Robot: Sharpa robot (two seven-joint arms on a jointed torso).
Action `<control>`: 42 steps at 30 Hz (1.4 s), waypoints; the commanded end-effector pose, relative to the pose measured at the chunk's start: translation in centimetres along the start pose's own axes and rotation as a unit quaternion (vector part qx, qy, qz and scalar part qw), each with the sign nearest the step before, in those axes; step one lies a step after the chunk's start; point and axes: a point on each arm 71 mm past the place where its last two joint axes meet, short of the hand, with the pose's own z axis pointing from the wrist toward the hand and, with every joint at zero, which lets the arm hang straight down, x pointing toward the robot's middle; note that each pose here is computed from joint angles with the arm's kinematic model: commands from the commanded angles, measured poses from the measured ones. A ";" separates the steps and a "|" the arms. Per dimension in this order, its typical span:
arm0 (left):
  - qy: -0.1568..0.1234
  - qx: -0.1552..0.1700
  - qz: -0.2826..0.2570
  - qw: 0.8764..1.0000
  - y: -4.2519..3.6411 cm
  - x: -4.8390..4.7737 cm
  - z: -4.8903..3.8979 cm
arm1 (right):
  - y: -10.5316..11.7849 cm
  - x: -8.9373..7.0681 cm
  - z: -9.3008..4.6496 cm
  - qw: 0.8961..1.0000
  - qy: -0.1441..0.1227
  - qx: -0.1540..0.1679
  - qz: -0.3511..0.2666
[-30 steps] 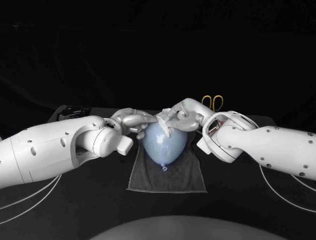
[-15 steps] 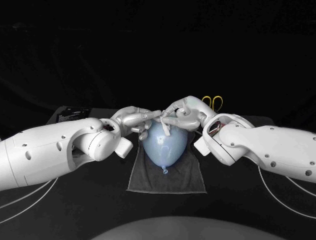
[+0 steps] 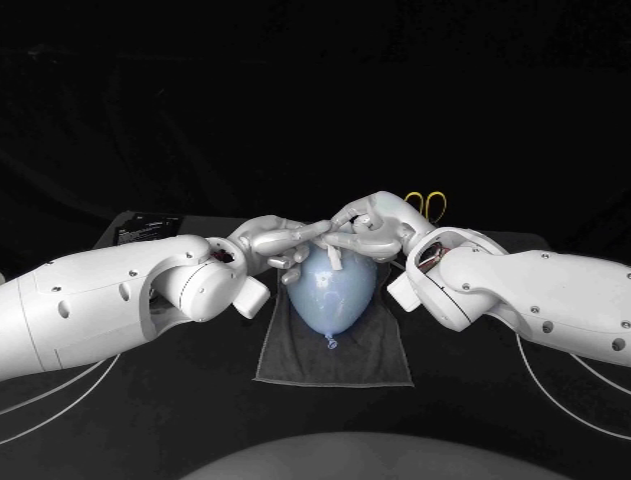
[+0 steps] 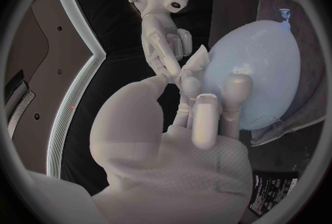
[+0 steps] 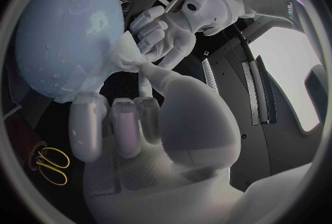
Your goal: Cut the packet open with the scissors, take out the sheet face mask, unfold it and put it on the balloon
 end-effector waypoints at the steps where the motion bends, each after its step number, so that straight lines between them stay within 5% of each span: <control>1: 0.009 -0.010 -0.004 1.000 0.06 0.34 0.13 | 0.1 0.2 0.0 1.000 0.010 -0.003 0.001; 16: -0.001 -0.004 -0.036 0.999 -0.01 0.16 0.26 | -0.3 0.2 -0.1 1.000 0.018 0.007 -0.008; 42: 0.004 -0.003 -0.038 0.999 0.06 -0.11 0.15 | -0.8 -0.7 -0.2 0.999 -0.015 0.020 -0.020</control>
